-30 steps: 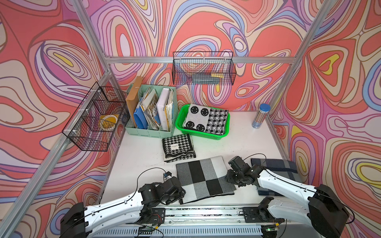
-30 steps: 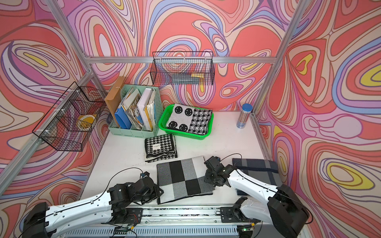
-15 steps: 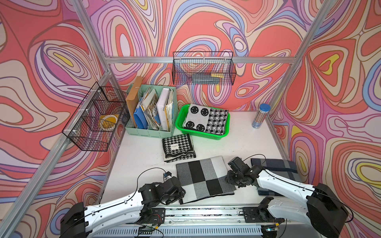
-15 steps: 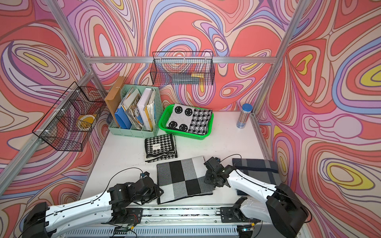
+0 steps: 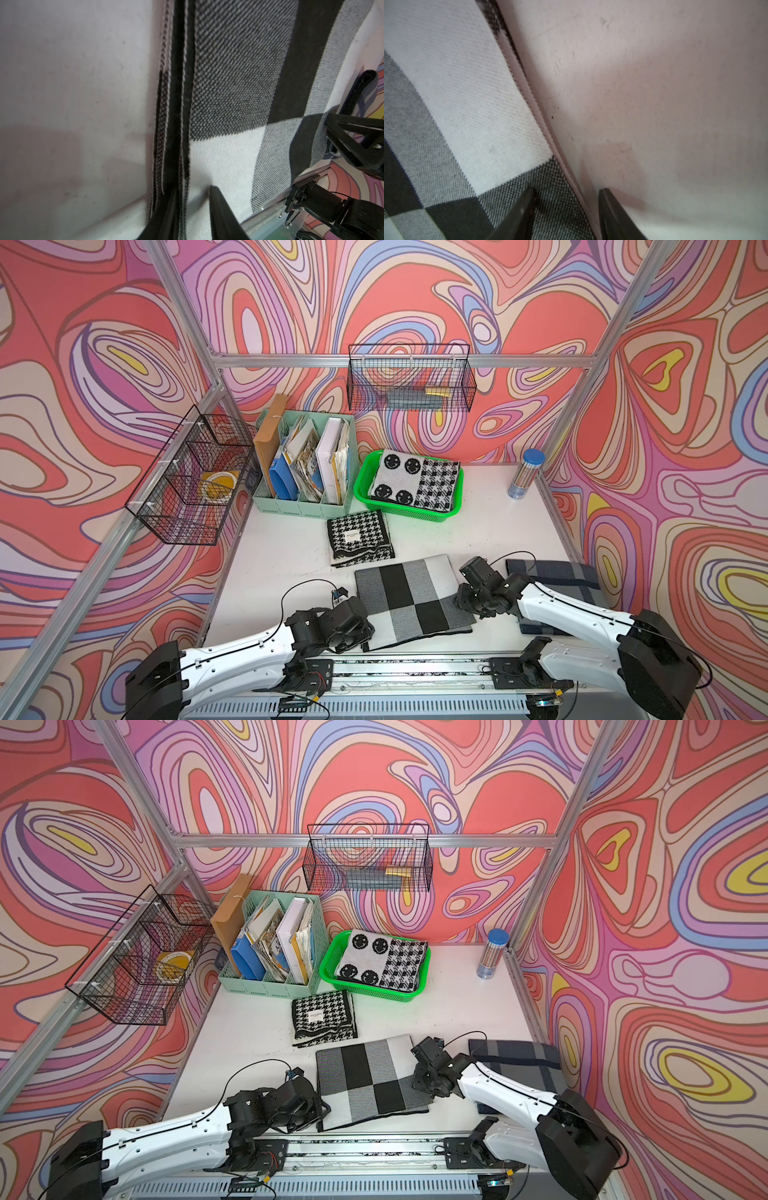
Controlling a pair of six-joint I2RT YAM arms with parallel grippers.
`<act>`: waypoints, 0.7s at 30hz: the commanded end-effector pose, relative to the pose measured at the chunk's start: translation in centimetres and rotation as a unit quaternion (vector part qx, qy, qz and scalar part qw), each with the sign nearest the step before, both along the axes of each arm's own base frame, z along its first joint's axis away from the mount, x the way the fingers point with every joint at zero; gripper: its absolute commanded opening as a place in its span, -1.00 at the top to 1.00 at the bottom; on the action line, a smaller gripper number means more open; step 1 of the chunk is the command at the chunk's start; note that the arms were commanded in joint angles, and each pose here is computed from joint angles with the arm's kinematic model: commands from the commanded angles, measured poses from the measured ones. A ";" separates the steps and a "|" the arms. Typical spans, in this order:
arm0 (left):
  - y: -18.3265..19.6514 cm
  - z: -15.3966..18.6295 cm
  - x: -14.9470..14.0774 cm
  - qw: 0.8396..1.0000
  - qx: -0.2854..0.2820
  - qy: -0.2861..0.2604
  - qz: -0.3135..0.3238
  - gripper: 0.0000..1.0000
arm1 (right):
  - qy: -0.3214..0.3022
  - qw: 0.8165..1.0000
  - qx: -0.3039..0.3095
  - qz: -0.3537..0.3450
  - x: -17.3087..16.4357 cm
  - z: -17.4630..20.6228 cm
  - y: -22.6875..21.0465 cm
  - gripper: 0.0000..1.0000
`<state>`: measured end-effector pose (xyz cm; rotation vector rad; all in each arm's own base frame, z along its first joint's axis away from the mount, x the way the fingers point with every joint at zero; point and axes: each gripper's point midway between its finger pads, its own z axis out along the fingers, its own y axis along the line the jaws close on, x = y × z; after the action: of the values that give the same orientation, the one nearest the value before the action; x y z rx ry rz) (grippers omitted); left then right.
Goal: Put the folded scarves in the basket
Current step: Pick up the scarf at the center of the board.
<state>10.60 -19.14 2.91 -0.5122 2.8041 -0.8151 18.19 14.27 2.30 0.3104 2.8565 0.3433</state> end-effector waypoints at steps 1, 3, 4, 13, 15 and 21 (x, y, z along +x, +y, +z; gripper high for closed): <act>0.0 -0.4 -0.1 1.000 0.001 -0.002 -0.007 0.47 | -0.001 1.000 -0.007 -0.003 -0.3 -0.4 -0.4 -0.02; -0.1 -0.6 -0.1 1.000 0.002 -0.001 -0.007 0.48 | -0.001 1.000 -0.007 -0.004 -0.4 -0.4 -0.4 -0.02; 0.0 -0.8 -0.1 1.000 0.005 0.000 -0.006 0.49 | -0.001 1.000 -0.007 -0.006 -0.4 -0.4 -0.5 -0.02; -0.3 -0.7 -0.1 1.000 -0.001 0.000 -0.007 0.67 | 0.002 1.000 -0.004 -0.004 -0.5 -0.8 -0.3 -0.01; -0.4 -0.6 -0.1 1.000 -0.005 0.000 -0.006 0.68 | 0.001 1.000 -0.005 -0.004 -0.5 -0.8 -0.4 -0.01; 0.1 -0.8 -0.3 1.000 0.005 0.005 -0.008 1.00 | -0.001 1.000 -0.003 -0.005 -0.4 -0.8 -0.3 -0.02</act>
<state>10.75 -19.58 2.67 -0.5096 2.8015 -0.8305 18.22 14.27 2.09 0.3210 2.8444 0.3562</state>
